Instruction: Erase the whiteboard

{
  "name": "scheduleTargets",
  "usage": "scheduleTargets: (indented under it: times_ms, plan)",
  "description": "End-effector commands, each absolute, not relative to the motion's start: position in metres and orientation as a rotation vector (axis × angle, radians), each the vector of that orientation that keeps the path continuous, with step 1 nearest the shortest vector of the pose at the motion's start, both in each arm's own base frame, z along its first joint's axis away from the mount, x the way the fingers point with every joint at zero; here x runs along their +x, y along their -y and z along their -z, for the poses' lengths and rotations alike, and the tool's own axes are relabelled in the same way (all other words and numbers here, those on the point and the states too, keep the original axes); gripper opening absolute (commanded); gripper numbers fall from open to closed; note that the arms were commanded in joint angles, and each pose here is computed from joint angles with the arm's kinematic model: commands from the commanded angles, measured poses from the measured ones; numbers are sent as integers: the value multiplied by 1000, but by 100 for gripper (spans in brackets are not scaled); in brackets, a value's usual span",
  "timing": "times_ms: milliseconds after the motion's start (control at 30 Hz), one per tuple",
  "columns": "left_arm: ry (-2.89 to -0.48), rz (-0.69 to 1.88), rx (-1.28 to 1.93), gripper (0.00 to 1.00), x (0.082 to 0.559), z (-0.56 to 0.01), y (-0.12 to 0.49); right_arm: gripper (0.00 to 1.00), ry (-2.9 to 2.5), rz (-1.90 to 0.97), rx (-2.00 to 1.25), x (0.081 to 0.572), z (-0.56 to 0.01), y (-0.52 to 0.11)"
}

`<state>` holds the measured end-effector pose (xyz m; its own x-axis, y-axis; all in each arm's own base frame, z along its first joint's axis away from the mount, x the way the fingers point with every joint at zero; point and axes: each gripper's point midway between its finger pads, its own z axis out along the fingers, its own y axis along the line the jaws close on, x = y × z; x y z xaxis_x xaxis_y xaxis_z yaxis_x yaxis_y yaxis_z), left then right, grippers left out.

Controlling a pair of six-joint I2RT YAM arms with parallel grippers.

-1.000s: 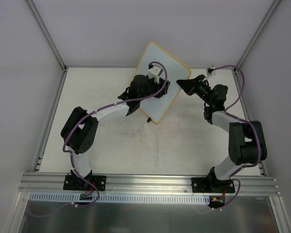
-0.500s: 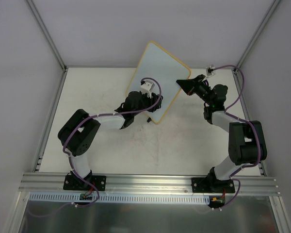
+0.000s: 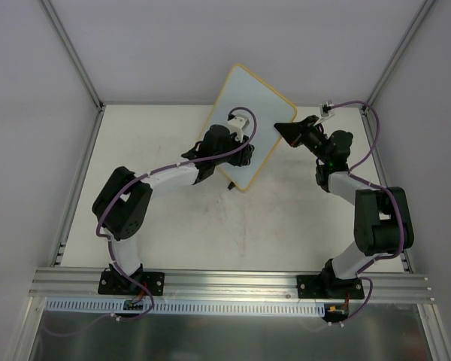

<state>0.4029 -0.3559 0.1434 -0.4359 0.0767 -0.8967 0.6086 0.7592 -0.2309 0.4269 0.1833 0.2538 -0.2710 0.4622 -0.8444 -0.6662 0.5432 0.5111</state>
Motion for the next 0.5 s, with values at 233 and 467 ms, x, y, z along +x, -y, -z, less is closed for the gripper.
scheduleTargets:
  times_ms: [233,467]
  plan:
    - [-1703,642,470,0,478,-273,361,0,-1472,-1284,-501,372,-257,-233]
    - [-1685,714,479,0,490,-288,365,0,-1471,-1285,-501,372,-257,-234]
